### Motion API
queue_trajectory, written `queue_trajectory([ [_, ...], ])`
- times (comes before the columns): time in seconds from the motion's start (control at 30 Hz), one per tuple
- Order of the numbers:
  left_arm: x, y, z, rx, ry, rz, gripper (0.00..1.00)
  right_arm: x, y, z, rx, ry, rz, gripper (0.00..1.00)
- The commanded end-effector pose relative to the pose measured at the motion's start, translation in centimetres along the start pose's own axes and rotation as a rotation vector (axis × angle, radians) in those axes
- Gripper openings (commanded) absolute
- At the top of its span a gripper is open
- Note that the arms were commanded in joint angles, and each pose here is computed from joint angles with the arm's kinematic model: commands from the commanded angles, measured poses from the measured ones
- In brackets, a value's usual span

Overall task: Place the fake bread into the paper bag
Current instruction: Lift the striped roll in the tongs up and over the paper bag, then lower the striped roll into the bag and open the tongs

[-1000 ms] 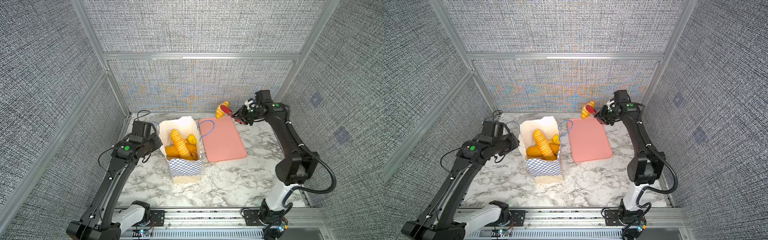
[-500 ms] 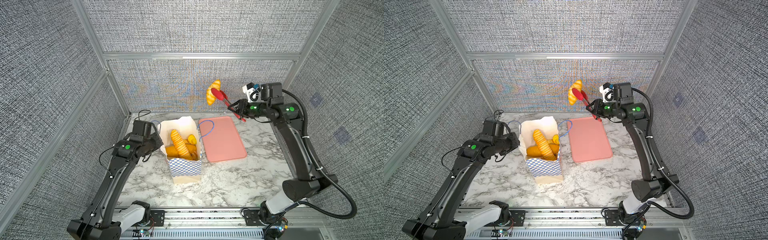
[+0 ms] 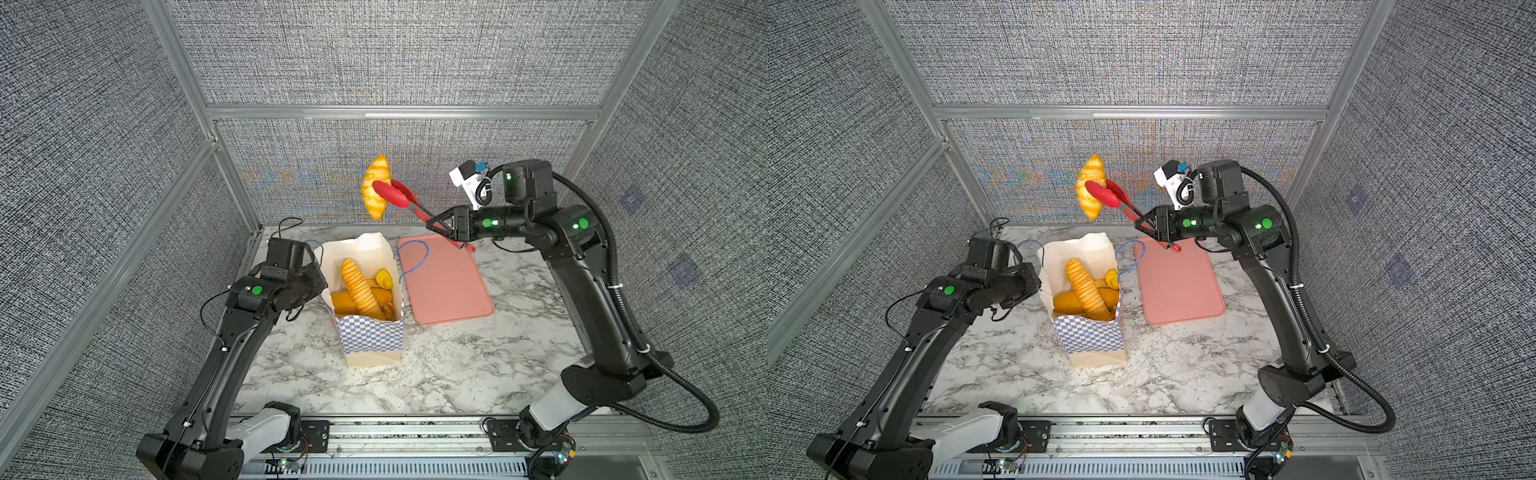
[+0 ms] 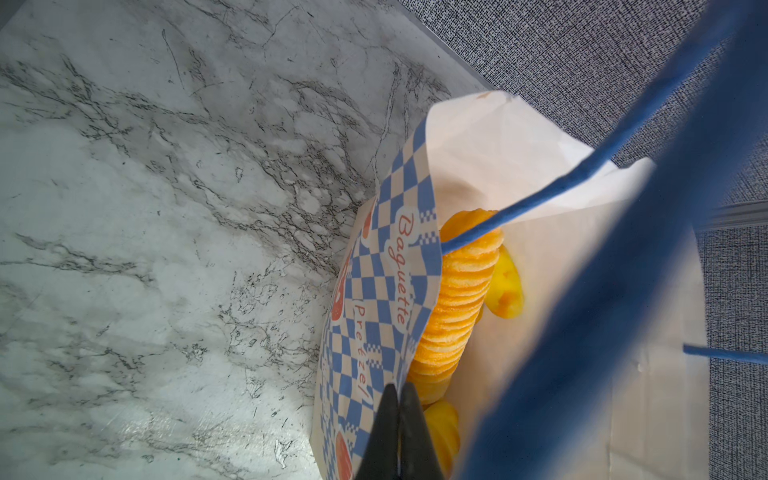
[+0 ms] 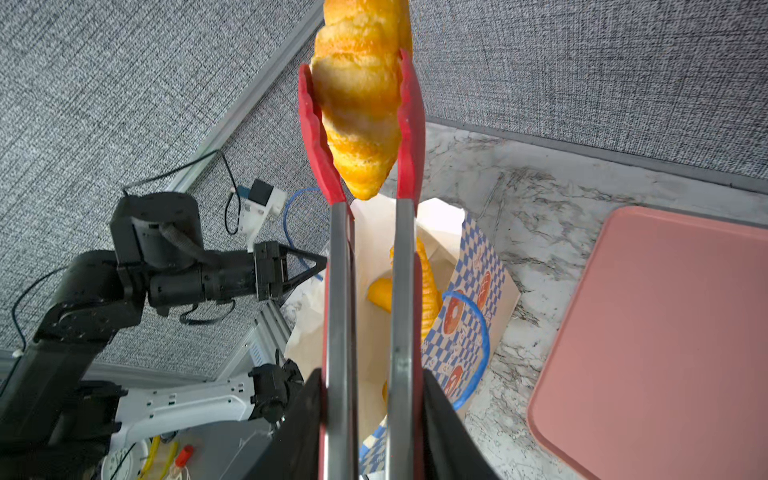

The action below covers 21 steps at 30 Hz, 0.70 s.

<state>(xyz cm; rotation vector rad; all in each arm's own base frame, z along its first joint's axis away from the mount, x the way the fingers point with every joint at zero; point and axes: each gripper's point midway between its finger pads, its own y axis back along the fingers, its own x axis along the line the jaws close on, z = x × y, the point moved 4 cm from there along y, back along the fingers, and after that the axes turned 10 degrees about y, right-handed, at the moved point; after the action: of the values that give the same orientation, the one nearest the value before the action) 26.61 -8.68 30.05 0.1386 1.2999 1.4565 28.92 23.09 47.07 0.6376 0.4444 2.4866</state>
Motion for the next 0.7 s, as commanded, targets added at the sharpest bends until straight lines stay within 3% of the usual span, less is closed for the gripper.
queue_trajectory([
  [0.0, -0.3, 0.1, 0.3, -0.008, -0.012, -0.011, 0.04, 0.9, 0.1, -1.3, 0.061, 0.056, 0.009, 0.36],
  [0.27, -0.4, 0.1, 0.3, -0.009, -0.010, -0.012, 0.04, 1.6, -0.2, -4.7, 0.204, 0.105, -0.027, 0.36],
  [0.67, -0.4, 0.3, 0.2, -0.008, -0.003, -0.018, 0.04, 1.3, -0.4, -7.6, 0.318, 0.148, -0.098, 0.42],
])
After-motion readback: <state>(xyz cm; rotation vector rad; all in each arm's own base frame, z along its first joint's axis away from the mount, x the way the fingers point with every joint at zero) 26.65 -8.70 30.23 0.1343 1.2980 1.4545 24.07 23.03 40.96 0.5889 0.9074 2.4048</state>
